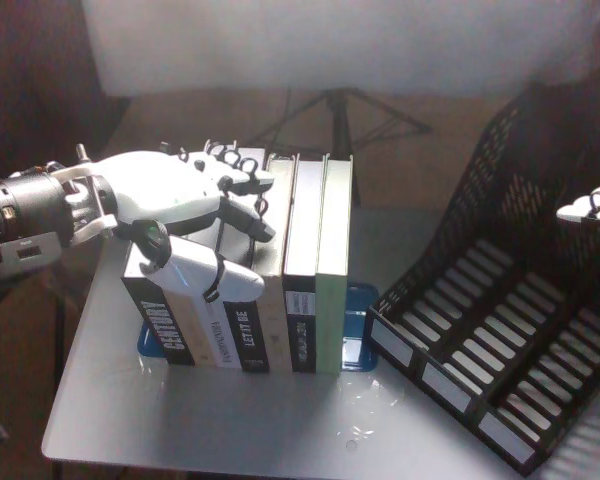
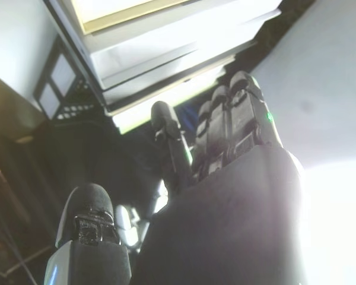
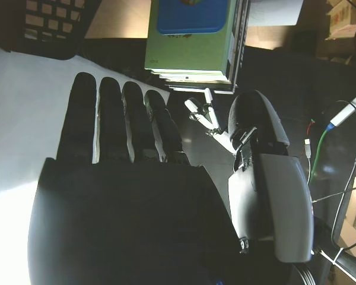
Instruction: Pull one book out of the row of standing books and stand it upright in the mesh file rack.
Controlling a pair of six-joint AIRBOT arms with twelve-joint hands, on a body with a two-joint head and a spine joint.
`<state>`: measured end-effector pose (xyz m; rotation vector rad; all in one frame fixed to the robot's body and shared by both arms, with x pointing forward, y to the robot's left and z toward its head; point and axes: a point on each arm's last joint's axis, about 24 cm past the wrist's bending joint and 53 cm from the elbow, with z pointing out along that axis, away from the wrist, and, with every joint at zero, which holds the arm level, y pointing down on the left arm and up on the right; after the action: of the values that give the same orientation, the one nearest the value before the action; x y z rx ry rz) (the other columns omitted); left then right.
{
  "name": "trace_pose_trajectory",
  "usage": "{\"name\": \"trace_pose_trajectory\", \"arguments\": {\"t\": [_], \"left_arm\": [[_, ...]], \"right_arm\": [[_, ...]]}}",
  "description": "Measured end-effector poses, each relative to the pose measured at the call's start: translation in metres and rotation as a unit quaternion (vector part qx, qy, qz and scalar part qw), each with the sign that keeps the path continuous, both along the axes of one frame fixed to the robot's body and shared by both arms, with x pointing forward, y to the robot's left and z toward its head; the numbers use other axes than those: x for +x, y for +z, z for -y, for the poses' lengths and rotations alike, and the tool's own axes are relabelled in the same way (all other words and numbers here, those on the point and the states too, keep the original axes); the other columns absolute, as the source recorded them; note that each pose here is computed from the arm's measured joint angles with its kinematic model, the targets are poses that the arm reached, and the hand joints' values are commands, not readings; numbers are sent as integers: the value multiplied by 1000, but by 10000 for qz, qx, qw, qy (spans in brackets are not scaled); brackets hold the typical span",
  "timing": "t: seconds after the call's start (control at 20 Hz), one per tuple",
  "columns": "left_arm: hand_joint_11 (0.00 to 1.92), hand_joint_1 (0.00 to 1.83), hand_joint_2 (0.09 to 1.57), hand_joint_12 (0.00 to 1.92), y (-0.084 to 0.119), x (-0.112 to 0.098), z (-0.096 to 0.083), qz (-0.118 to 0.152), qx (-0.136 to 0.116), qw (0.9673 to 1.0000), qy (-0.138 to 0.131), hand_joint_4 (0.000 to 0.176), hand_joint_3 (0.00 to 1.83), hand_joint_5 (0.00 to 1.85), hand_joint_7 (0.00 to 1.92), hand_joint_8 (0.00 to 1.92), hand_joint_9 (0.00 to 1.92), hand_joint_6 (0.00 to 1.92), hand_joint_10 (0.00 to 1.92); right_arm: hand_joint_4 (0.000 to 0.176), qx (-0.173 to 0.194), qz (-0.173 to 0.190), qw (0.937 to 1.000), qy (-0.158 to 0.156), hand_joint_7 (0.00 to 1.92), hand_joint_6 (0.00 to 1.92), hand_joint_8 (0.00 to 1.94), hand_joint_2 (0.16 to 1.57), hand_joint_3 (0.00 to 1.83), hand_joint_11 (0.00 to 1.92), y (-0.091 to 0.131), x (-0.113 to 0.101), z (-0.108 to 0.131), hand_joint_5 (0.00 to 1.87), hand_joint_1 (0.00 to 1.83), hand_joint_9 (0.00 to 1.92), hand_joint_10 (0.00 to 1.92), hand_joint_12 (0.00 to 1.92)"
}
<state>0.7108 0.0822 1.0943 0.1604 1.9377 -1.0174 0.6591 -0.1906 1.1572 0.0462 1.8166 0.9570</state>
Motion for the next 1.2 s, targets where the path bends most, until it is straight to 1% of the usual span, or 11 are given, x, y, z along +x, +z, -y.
{"name": "trace_pose_trajectory", "arguments": {"t": [0.05,0.1,0.3,0.35,0.4,0.5,0.6,0.65,0.8,1.05,1.2], "left_arm": [[0,59,1197,0,-2,0,1,-17,35,10000,-6,47,1,505,0,0,0,18,0],[0,11,1197,0,-5,-2,3,-13,96,9999,-47,56,2,502,0,0,0,14,0],[0,0,1192,0,-11,-4,7,8,251,9996,-124,50,0,504,0,0,0,14,0],[0,34,1189,0,-11,-6,9,58,321,9993,-187,31,0,600,18,0,0,20,0],[0,61,1176,0,-11,-8,11,66,358,9991,-217,37,0,708,39,0,0,26,0],[0,9,1177,0,-10,-16,17,143,432,9983,-359,42,2,751,62,5,0,25,0],[0,0,1176,0,-11,-26,18,211,539,9970,-510,27,1,764,81,11,0,28,0],[0,0,1172,0,-13,-30,16,185,567,9968,-528,20,0,737,51,1,0,15,0],[0,0,1193,0,-19,-48,11,99,572,9960,-677,0,7,824,69,7,0,46,0],[0,0,1156,0,-22,-76,20,127,640,9921,-1068,0,0,788,74,6,0,25,0],[0,0,1163,0,-31,-91,19,-57,597,9911,-1192,0,0,719,21,5,0,0,0]], "right_arm": [[0,2,1,10000,-1,0,0,0,1309,0,0,0,0,0,0,337,0,0,0],[0,3,1,10000,-3,0,0,0,1313,2,0,0,0,0,0,312,0,0,0],[0,16,-21,10000,-7,0,0,0,1322,5,0,-2,0,0,0,278,0,0,0],[0,15,-33,10000,-20,0,0,0,1321,3,0,-2,0,1,0,311,0,0,0],[0,28,-27,10000,-22,0,0,0,1314,0,0,-2,0,1,0,336,0,0,0],[0,48,-36,10000,-33,0,0,0,1320,2,0,-2,0,1,0,325,0,0,0],[0,45,-64,10000,-30,0,0,0,1322,2,0,-5,-1,1,0,296,0,0,0],[0,47,-67,10000,-30,0,0,0,1322,2,0,-5,-1,1,0,293,0,0,0],[0,88,-83,9999,-65,0,0,0,1323,1,0,-5,0,2,0,305,0,0,0],[0,104,-139,9998,-112,0,0,0,1324,0,0,-8,0,5,0,299,0,0,0],[0,99,-148,9998,-116,0,0,0,1319,0,0,-9,0,5,0,318,0,0,0]]}}
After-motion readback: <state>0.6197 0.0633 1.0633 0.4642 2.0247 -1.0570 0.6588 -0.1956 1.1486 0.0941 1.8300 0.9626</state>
